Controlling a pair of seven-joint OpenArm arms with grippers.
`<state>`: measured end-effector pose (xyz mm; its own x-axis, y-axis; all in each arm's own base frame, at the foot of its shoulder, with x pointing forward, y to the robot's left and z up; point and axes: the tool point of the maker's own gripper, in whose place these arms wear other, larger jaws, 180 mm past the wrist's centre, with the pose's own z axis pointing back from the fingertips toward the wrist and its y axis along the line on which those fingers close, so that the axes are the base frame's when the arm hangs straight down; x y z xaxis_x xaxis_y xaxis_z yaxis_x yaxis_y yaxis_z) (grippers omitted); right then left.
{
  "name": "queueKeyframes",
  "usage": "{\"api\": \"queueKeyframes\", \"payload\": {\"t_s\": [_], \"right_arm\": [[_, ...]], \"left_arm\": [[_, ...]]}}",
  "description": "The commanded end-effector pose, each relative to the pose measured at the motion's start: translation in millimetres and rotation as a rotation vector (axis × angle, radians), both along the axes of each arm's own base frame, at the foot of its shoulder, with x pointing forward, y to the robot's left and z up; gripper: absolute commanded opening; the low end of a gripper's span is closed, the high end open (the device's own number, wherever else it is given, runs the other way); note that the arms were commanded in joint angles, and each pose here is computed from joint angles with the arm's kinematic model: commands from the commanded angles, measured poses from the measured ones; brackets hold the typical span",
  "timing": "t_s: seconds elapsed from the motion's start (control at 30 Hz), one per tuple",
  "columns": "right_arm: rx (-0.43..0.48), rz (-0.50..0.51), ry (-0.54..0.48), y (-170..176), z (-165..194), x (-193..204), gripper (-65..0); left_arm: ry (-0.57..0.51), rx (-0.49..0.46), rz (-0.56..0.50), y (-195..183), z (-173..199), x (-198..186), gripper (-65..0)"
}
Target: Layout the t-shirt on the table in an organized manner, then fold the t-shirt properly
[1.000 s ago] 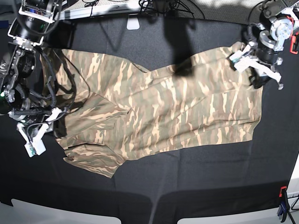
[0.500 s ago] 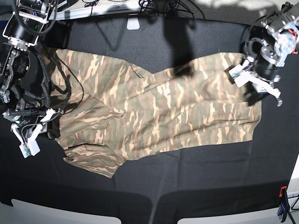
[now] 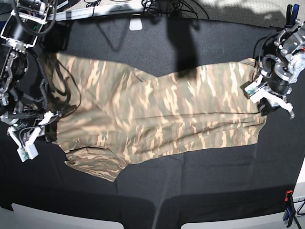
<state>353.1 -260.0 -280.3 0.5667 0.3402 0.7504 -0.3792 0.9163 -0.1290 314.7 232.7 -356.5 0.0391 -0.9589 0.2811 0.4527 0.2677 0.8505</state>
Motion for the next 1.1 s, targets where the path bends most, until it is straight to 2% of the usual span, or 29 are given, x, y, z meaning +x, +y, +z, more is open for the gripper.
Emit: {"api": "queueKeyframes", "payload": {"t_s": [0.0,0.27,0.6,0.7,0.73,0.8,0.87,1.0,1.07], "right_arm": [[-0.011,0.011,-0.064,-2,20,8,-65.0],[0.001,0.014,-0.089,0,23,11,-65.0],[0.002,0.015,-0.093,0,24,11,-65.0],[0.001,0.014,-0.091,0,23,11,-64.3],[0.0,0.014,-0.091,0,23,11,-57.0],[-0.001,0.014,-0.093,-1,24,11,-43.5],[0.001,0.014,-0.094,0,24,11,-34.9],[-0.003,0.013,-0.085,-1,23,11,-33.3],[0.003,0.016,-0.071,0,21,9,-33.3]], "left_arm": [[-0.045,0.006,0.006,6,14,8,-65.0],[-0.065,-0.074,-0.037,-21,14,10,-65.0],[-0.091,-0.074,-0.021,-20,22,21,-65.0],[-0.092,-0.072,-0.021,-19,22,21,-43.7],[-0.094,-0.07,-0.022,-19,22,22,-39.6],[-0.095,-0.068,-0.016,-18,23,23,-38.7],[-0.098,-0.058,0.005,-14,25,26,-38.7],[-0.113,0.01,0.097,5,33,37,-38.8],[-0.13,0.056,0.149,11,42,39,-41.1]]}}
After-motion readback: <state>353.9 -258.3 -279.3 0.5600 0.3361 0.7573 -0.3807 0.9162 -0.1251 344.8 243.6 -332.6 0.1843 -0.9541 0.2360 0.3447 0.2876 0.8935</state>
